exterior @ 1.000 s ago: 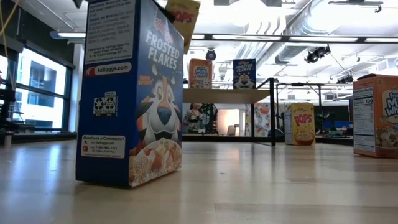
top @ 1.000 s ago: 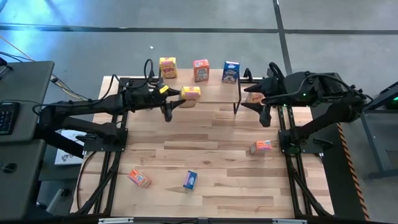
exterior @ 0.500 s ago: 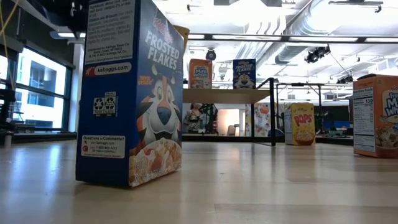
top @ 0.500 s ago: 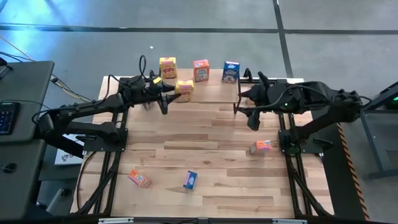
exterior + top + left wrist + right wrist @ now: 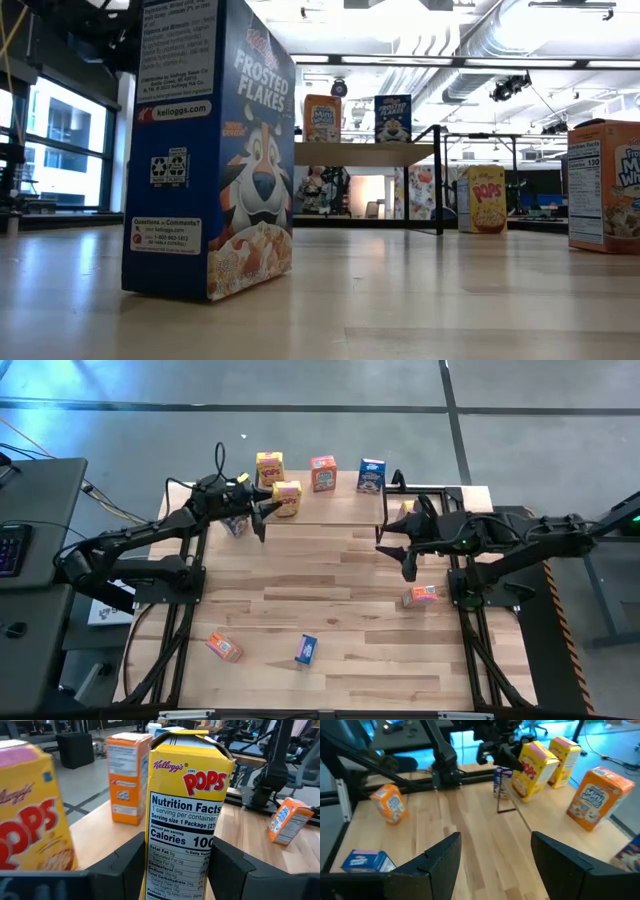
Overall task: Stack cereal on shelf
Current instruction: Put the bottom yellow cereal box aligned with the other yellow cereal box on the shelf
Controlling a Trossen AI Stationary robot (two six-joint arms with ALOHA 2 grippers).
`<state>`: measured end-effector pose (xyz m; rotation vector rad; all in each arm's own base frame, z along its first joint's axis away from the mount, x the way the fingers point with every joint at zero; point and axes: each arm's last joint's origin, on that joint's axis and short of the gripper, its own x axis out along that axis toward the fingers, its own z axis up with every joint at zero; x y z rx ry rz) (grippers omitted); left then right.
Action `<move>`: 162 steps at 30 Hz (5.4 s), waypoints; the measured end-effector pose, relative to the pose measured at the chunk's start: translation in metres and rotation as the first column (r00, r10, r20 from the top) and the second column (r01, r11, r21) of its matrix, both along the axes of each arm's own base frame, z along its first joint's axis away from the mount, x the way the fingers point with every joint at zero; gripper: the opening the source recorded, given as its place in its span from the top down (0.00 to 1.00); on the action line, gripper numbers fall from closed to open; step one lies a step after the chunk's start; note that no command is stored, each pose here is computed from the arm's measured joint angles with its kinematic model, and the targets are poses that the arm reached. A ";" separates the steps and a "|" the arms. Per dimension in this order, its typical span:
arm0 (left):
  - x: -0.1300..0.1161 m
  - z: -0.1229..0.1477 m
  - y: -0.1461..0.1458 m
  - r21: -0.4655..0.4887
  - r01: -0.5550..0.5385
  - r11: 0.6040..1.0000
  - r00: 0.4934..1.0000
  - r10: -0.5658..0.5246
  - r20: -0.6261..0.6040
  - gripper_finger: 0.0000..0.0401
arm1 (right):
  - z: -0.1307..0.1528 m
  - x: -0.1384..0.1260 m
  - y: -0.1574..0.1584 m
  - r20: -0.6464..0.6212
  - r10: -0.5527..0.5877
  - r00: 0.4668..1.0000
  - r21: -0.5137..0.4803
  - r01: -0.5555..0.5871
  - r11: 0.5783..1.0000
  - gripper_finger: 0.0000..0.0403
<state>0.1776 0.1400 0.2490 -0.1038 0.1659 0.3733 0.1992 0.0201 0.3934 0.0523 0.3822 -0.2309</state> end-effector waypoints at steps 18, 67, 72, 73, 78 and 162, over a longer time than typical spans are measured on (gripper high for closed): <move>-0.030 0.000 0.030 0.035 -0.025 0.999 0.999 0.024 0.030 0.58 | -0.072 -0.015 -0.001 0.034 0.028 0.999 0.016 -0.029 0.999 0.42; -0.035 -0.005 0.038 0.046 0.033 0.998 0.999 -0.034 0.016 0.58 | -0.217 -0.094 -0.026 0.349 -0.139 0.927 0.088 0.115 0.989 0.42; -0.035 -0.005 0.038 0.033 0.030 0.999 0.999 -0.031 0.021 0.58 | -0.220 -0.094 -0.027 0.315 -0.116 0.942 0.066 0.101 0.993 0.42; -0.035 -0.005 0.038 0.033 0.030 0.999 0.999 -0.031 0.021 0.58 | -0.221 -0.094 -0.027 0.304 -0.112 0.946 0.066 0.096 0.993 0.42; -0.035 -0.005 0.038 0.048 0.033 0.998 0.999 -0.034 0.015 0.58 | -0.226 -0.095 -0.027 0.250 -0.109 0.962 0.065 0.096 0.993 0.42; -0.049 -0.019 0.060 0.089 0.008 0.996 0.999 -0.004 -0.043 0.56 | -0.233 -0.096 -0.027 0.187 -0.110 0.976 0.086 0.095 0.992 0.42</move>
